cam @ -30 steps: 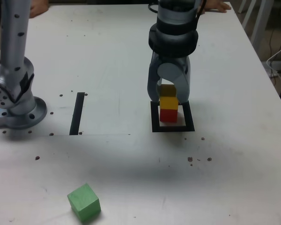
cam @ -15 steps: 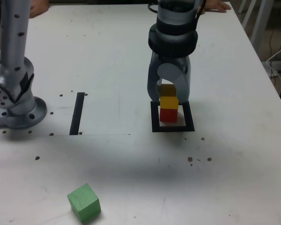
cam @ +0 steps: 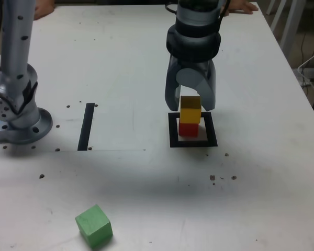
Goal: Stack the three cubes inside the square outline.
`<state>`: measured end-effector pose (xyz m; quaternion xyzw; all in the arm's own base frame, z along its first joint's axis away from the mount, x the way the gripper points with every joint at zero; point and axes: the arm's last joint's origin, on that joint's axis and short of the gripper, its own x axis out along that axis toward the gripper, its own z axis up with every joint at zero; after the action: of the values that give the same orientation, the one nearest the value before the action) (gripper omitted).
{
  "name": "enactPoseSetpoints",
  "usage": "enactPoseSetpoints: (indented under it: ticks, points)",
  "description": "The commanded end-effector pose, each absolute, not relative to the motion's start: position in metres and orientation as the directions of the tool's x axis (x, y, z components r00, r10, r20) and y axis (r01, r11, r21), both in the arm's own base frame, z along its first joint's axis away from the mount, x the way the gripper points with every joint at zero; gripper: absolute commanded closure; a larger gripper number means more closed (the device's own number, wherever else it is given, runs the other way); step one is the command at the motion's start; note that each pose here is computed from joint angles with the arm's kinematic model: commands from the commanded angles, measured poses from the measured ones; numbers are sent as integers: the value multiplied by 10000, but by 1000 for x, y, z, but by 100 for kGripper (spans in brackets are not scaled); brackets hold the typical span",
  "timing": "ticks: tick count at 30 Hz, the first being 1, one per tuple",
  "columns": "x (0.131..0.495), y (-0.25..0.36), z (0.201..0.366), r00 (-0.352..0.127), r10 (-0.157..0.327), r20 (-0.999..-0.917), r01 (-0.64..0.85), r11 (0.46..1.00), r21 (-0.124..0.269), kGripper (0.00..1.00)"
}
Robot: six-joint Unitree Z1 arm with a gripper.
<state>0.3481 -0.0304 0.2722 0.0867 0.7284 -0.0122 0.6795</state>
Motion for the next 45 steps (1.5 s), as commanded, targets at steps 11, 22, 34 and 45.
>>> enactPoseSetpoints:
  ticks: [11,22,34,45]
  points:
    - [330,-40,294,-407,1322,-9904,1756,9767,1231,1]
    - [318,-56,299,-315,1166,-9927,1919,9754,1084,1]
    - [303,-67,306,-622,1244,-9903,1904,9755,1106,1]
    - [257,-124,316,-537,901,-9945,1851,9796,787,0]
